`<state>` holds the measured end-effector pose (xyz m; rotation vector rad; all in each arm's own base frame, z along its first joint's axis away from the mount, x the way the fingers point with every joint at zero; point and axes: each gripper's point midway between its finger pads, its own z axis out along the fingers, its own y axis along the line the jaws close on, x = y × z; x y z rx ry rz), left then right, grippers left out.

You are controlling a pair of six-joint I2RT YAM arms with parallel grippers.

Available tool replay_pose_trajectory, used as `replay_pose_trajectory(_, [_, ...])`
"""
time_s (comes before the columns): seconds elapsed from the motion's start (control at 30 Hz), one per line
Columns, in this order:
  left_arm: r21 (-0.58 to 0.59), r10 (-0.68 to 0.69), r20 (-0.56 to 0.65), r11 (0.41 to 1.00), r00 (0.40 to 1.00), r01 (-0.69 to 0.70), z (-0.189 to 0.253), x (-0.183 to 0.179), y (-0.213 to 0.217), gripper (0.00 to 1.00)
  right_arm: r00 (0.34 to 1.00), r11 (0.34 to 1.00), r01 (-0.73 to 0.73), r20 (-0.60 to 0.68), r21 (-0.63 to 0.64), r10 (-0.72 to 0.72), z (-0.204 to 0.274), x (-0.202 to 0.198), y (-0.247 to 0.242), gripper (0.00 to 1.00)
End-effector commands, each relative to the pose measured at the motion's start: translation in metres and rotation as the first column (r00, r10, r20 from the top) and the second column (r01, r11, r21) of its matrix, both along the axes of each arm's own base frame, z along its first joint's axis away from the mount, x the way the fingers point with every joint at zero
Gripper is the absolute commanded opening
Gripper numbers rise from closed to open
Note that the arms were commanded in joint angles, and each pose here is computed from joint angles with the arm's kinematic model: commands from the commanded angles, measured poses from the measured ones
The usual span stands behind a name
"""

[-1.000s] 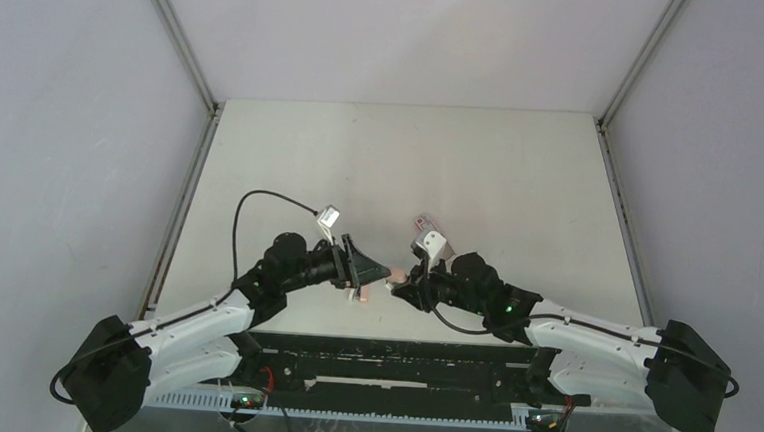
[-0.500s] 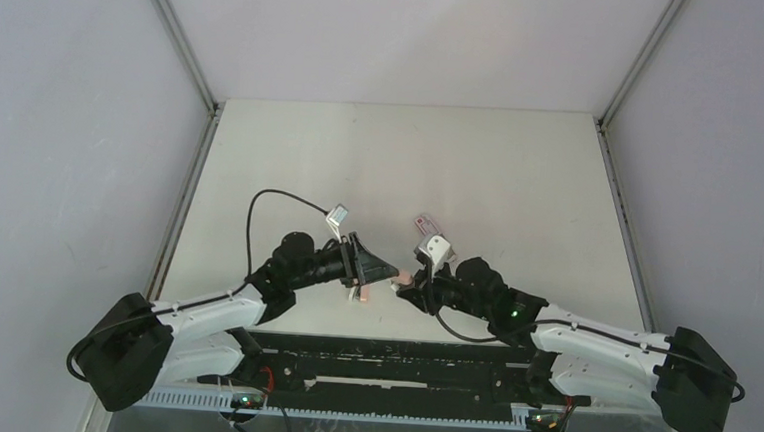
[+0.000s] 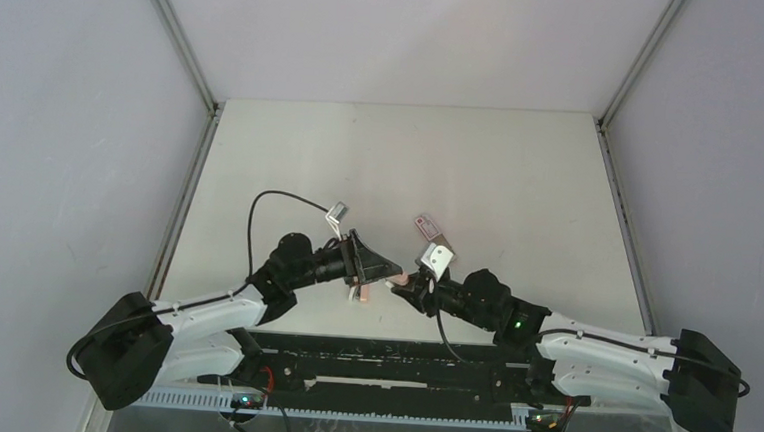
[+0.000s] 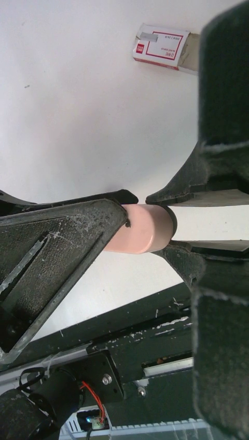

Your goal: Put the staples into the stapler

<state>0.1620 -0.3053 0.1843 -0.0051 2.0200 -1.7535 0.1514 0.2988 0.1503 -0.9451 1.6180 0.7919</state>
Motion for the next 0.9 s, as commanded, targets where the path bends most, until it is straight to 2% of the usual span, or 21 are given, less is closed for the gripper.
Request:
replay_pose_trajectory(0.0, [-0.044,-0.072,0.015,0.996,0.997,0.073,0.016,-0.016,-0.005,0.55,0.994,0.993,0.053,0.084,0.107,-0.063,0.035,0.016,0.009,0.0])
replay_pose_trajectory(0.17, [-0.053,-0.066,0.013,0.996,0.998,0.067,0.018,-0.017,-0.004,0.4,0.995,0.991,0.086,0.037,0.101,-0.09,0.028,0.02,0.012,0.01])
replay_pose_trajectory(0.37, [-0.066,-0.04,0.015,0.997,0.999,0.04,0.022,-0.015,-0.001,0.18,1.0,0.996,0.03,-0.008,0.081,-0.03,0.019,0.008,0.016,0.32])
replay_pose_trajectory(0.53, [-0.074,-0.025,0.015,0.997,1.0,0.026,0.024,-0.014,0.001,0.06,0.996,0.997,-0.03,-0.079,0.067,0.035,0.01,-0.003,0.015,0.48])
replay_pose_trajectory(0.67, [-0.07,-0.013,0.023,0.997,1.0,0.014,0.022,-0.013,0.003,0.0,0.986,0.993,-0.071,-0.142,0.098,0.084,0.012,-0.01,0.014,0.56])
replay_pose_trajectory(0.87, [-0.054,-0.026,0.052,0.998,0.998,0.029,0.02,-0.014,0.003,0.0,0.972,0.982,-0.12,-0.184,0.148,0.146,0.026,-0.017,0.006,0.61])
